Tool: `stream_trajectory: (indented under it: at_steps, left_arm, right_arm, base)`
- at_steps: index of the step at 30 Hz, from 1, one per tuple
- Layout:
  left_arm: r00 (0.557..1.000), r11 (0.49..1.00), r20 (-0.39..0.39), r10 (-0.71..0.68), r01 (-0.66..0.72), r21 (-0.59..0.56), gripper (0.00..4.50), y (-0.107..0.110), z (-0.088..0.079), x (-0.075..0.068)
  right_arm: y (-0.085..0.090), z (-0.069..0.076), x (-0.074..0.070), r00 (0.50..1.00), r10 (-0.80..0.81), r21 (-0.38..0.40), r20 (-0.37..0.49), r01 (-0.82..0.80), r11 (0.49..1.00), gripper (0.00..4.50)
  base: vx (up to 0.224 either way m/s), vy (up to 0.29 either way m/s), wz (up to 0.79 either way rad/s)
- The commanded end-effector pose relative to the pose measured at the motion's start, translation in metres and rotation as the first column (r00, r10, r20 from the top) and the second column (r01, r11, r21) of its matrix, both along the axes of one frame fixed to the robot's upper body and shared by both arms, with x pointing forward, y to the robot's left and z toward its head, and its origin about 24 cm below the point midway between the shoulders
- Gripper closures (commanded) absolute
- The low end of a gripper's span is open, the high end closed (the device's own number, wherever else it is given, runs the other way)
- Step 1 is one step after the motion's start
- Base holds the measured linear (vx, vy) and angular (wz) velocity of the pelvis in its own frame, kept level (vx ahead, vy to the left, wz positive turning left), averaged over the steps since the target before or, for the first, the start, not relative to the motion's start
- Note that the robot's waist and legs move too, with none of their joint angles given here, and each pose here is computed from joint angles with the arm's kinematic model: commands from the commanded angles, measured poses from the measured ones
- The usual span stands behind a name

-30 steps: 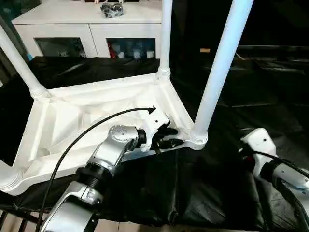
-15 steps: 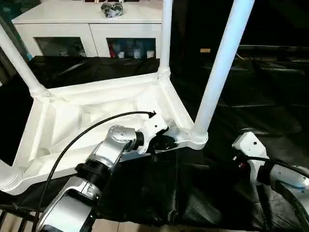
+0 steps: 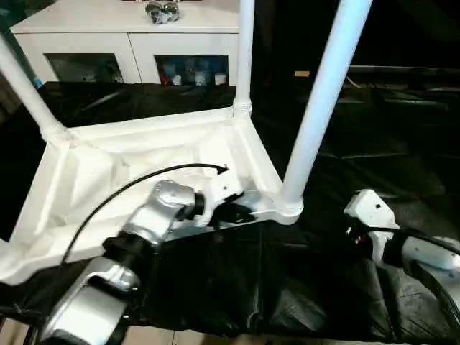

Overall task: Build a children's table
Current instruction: Rotate leg to tighten

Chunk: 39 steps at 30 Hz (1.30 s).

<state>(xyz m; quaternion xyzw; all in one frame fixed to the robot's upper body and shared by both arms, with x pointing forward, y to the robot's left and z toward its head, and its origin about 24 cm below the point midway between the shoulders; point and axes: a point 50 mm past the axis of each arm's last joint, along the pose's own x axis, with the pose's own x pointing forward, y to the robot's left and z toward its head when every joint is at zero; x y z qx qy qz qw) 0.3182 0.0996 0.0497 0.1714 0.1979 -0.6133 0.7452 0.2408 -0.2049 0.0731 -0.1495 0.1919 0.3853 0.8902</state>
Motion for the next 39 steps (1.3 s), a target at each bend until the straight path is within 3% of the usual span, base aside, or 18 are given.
stream_trajectory:
  at_steps: [1, 5, 7, 11, 22, 39]
  left_arm:
    - [1.000, 1.000, 0.013, -0.002, 0.002, -0.009, 4.48, 0.010, 0.005, -0.002]
    - [1.000, 0.999, -0.011, -0.024, 0.024, -0.028, 4.48, 0.028, 0.002, -0.024]
    - [1.000, 0.999, -0.014, -0.026, 0.025, -0.030, 4.48, 0.029, 0.001, -0.026]
    - [0.999, 0.999, -0.025, -0.020, 0.020, -0.029, 4.48, 0.037, 0.000, -0.037]
    - [1.000, 1.000, -0.023, 0.011, -0.011, -0.008, 4.48, 0.049, 0.005, -0.044]
    - [0.999, 1.000, -0.039, 0.028, -0.028, 0.002, 4.50, 0.053, 0.008, -0.046]
  right_arm:
    - [0.003, 0.002, 0.003, 1.000, 0.030, 0.031, 0.008, -0.030, 0.999, 0.12]
    - [0.016, 0.000, 0.007, 0.990, 0.142, 0.078, -0.004, -0.141, 0.987, 0.12]
    - [0.019, 0.000, 0.008, 0.988, 0.156, 0.085, -0.003, -0.155, 0.984, 0.12]
    - [0.034, -0.009, 0.013, 0.971, 0.240, 0.050, 0.006, -0.240, 0.970, 0.12]
    - [0.059, -0.016, 0.026, 0.926, 0.377, 0.054, -0.001, -0.376, 0.925, 0.12]
    - [0.065, -0.017, 0.033, 0.900, 0.436, 0.105, 0.001, -0.434, 0.895, 1.58]
  base:
    - [0.000, 0.000, 0.00]
    - [0.000, 0.000, 0.00]
    - [0.000, 0.000, 0.00]
    - [0.000, 0.000, 0.00]
    - [0.000, 0.000, 0.00]
    - [0.000, 0.000, 0.00]
